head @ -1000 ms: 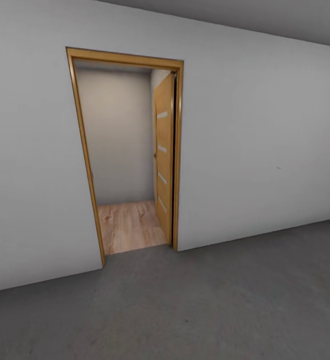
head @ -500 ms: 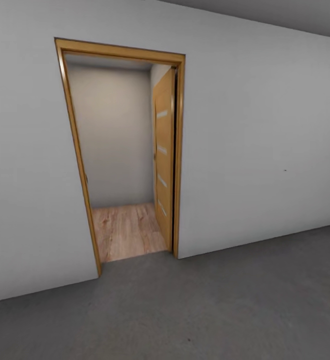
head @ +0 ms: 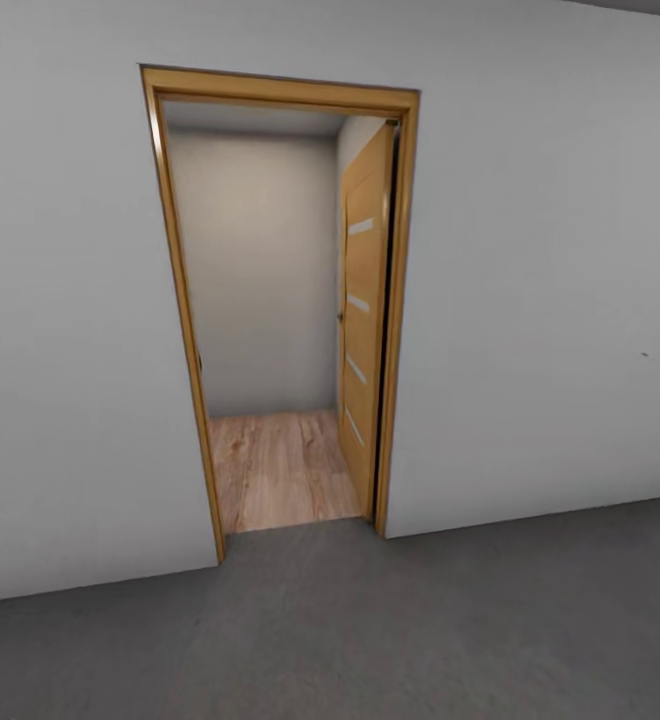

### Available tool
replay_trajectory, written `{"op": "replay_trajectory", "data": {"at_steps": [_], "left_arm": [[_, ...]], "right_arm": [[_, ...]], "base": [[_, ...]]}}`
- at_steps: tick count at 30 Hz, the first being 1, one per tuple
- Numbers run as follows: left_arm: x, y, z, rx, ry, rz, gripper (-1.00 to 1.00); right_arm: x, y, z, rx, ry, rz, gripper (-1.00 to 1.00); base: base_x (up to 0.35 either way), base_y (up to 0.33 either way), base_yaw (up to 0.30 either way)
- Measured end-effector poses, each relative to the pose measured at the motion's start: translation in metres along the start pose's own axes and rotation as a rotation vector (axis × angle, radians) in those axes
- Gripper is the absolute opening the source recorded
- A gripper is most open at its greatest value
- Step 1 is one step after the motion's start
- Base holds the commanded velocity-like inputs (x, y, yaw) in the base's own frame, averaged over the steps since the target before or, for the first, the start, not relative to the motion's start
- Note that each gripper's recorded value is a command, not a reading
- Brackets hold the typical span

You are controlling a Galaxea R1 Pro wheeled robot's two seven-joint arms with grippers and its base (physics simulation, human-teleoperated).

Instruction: Move the two storage containers from the living room to the garage. In the garage, place one container on the floor and stack the other container on top of it (either order is fine).

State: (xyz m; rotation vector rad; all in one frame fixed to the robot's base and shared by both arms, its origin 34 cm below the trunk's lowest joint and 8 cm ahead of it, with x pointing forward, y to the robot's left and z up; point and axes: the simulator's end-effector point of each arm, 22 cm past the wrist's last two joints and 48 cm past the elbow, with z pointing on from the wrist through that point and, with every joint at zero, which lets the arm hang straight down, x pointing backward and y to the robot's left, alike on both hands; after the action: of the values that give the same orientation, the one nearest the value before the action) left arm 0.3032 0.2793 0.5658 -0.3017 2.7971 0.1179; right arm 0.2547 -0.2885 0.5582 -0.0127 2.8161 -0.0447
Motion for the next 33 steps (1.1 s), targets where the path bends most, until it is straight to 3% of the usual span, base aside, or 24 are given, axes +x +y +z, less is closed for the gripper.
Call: {"op": "replay_trajectory", "data": {"at_steps": [7, 33], "left_arm": [[0.0000, -0.0001, 0.0000, 0.000, 0.000, 0.000, 1.00], [0.0001, -0.0004, 0.0000, 0.002, 0.001, 0.000, 1.00]], "right_arm": [[0.0000, -0.0013, 0.0000, 0.001, 0.000, 0.000, 1.00], [0.0001, -0.0012, 0.0000, 0.001, 0.000, 0.000, 1.00]], "base": [[0.323, 0.000, 0.165], [0.323, 0.000, 0.002]]}}
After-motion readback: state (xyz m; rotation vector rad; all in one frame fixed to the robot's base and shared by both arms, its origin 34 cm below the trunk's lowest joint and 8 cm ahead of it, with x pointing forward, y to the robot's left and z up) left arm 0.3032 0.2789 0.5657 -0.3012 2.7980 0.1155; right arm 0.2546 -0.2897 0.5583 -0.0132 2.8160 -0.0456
